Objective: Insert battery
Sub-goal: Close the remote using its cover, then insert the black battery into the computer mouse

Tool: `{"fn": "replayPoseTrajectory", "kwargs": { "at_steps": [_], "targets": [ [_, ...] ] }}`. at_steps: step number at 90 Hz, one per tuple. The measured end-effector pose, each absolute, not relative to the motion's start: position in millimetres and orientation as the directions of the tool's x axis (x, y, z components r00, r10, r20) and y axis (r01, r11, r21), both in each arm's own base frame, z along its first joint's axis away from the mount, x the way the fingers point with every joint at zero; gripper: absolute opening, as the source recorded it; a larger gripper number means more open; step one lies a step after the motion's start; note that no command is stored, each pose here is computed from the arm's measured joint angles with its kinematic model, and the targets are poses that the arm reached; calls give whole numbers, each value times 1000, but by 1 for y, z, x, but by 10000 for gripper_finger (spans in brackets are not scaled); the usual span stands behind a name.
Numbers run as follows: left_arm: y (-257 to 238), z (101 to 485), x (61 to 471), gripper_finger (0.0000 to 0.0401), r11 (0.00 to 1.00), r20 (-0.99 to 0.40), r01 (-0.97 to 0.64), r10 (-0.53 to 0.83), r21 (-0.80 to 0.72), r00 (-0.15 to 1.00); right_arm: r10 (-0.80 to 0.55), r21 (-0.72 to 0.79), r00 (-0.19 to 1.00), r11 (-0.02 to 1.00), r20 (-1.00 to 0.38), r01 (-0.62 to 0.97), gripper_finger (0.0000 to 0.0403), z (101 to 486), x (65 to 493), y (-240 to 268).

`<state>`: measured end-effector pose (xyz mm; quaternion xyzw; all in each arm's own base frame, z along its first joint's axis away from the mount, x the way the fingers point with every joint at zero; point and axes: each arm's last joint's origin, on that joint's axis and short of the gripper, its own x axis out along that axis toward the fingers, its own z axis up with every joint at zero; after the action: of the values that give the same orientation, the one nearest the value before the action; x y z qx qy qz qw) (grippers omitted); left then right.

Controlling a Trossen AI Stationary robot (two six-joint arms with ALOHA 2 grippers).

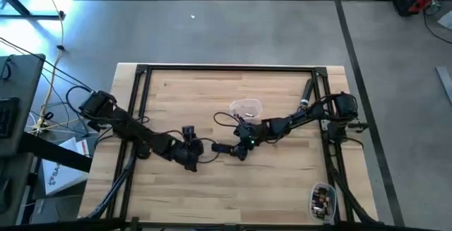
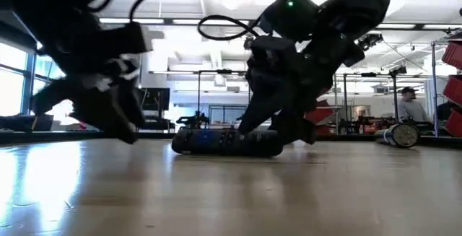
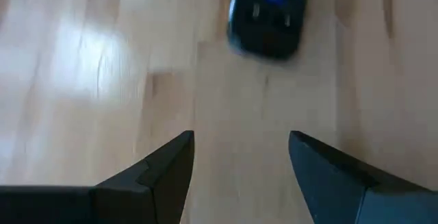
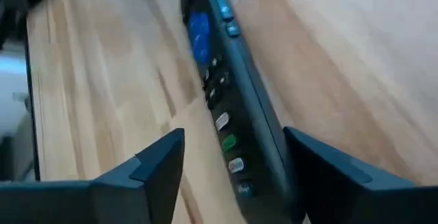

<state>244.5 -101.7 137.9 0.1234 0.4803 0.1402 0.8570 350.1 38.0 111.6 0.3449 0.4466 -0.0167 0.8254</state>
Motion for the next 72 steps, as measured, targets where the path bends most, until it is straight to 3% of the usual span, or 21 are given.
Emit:
{"fn": "replayPoseTrajectory", "kwargs": {
  "at_steps": [15, 27, 40, 52, 72],
  "targets": [
    [-105, 158, 230, 218, 947, -888, -253, 281, 196, 364, 268, 442, 505, 858, -820, 262, 228, 120, 353, 39],
    [-100, 168, 216, 218, 870, -944, -468, 269, 152, 193, 211, 328, 431, 919, -877, 218, 229, 130, 356, 38],
    [-94, 169, 193, 218, 736, -969, -635, 224, 236, -101, 198, 288, 410, 942, -890, 171, 229, 144, 360, 38],
    [-88, 174, 177, 218, 577, -928, -727, 224, 372, -297, 194, 277, 424, 951, -884, 141, 229, 161, 354, 38],
    [-88, 177, 168, 218, 458, -890, -766, 162, 450, -426, 86, 161, 495, 981, -864, 110, 229, 195, 341, 45]
  ]
}}
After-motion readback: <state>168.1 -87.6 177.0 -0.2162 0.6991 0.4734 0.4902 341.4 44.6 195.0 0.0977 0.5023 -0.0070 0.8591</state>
